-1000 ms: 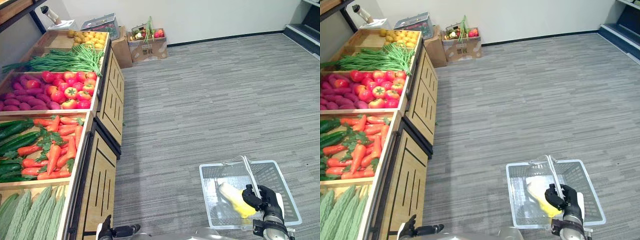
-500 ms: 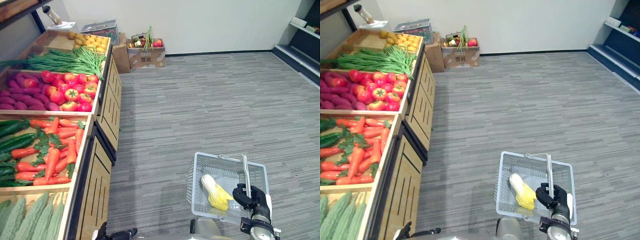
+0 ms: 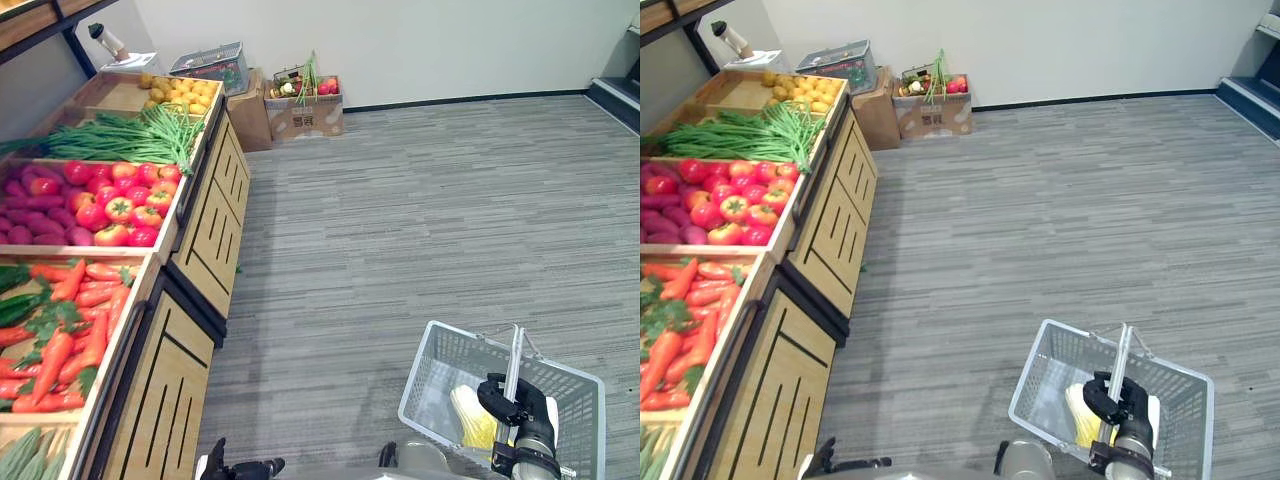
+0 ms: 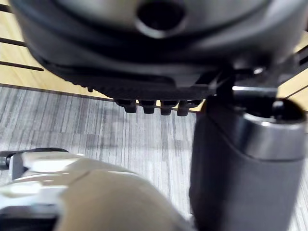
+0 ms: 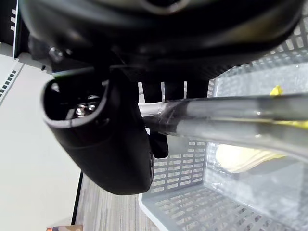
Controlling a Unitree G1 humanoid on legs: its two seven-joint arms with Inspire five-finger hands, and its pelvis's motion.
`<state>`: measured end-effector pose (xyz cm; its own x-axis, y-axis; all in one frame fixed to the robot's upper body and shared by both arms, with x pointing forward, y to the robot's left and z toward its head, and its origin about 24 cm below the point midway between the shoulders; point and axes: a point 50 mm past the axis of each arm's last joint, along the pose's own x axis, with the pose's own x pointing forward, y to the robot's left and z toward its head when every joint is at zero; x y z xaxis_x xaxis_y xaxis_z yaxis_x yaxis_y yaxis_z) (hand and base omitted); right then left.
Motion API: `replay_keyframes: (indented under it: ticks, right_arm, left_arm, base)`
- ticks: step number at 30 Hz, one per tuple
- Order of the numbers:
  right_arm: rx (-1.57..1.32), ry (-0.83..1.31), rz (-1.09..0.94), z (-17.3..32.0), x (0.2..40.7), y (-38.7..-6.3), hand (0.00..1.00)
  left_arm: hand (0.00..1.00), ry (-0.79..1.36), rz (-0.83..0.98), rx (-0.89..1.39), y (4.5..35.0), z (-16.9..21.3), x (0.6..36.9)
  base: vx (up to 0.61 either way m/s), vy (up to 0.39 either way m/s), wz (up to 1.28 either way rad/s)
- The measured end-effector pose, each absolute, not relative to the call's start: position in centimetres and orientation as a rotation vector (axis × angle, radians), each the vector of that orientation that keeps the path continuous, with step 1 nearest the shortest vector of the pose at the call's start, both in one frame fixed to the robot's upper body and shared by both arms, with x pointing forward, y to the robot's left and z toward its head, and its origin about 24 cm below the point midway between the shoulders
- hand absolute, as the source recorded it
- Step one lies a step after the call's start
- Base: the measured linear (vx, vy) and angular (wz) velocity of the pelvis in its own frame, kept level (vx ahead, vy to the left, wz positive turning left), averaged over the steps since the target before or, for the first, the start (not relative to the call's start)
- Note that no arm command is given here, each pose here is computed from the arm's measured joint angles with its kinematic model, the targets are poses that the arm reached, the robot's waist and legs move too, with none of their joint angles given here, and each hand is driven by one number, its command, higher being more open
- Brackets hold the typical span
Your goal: Pick vegetable in the basket
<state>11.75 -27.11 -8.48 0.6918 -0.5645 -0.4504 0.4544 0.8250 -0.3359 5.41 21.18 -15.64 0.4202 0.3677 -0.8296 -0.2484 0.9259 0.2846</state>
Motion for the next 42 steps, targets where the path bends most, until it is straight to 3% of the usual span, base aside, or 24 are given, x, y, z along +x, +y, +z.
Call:
replay_keyframes:
  ticks: [10, 14, 17, 24, 27, 34, 39, 42]
  right_arm:
    - [-0.218, 0.574, -0.584, -8.4, 11.6, -27.5, 0.0]
    - [-0.176, 0.587, -0.583, -8.9, 11.4, -26.3, 0.0]
    - [-0.209, 0.573, -0.582, -8.5, 11.6, -27.1, 0.0]
    - [-0.208, 0.631, -0.529, -10.0, 11.5, -26.3, 0.0]
    - [-0.207, 0.726, -0.543, -11.4, 9.7, -26.1, 0.0]
    - [-0.193, 0.65, -0.675, -10.4, 9.7, -26.8, 0.0]
    - [-0.163, 0.63, -0.686, -10.4, 9.5, -26.6, 0.0]
    - [-0.137, 0.606, -0.728, -10.0, 10.0, -27.8, 0.0]
  left_arm:
    - [1.0, 0.97, 0.421, 0.134, 21.5, -14.8, 7.1]
    - [1.0, 0.931, 0.425, 0.163, 22.6, -14.3, 8.2]
    - [1.0, 0.944, 0.44, 0.115, 21.5, -14.5, 7.4]
    - [1.0, 0.985, 0.396, 0.17, 22.2, -14.9, 6.9]
    - [1.0, 1.035, 0.348, 0.215, 22.8, -15.2, 6.3]
    - [1.0, 1.041, 0.429, 0.133, 22.5, -15.3, 6.3]
    - [1.0, 1.049, 0.48, 0.115, 23.2, -15.3, 5.8]
    - [1.0, 1.076, 0.496, 0.062, 21.8, -15.8, 5.2]
  base:
    - [0.35, 0.013, -0.17]
    - [0.3, 0.123, 0.4]
    - [0.21, 0.183, 0.19]
    - [0.23, 0.184, 0.02]
    - [0.38, 0.135, 1.06]
    - [0.37, -0.056, 1.29]
    - [0.27, -0.355, 1.35]
    - [0.36, -0.535, 0.99]
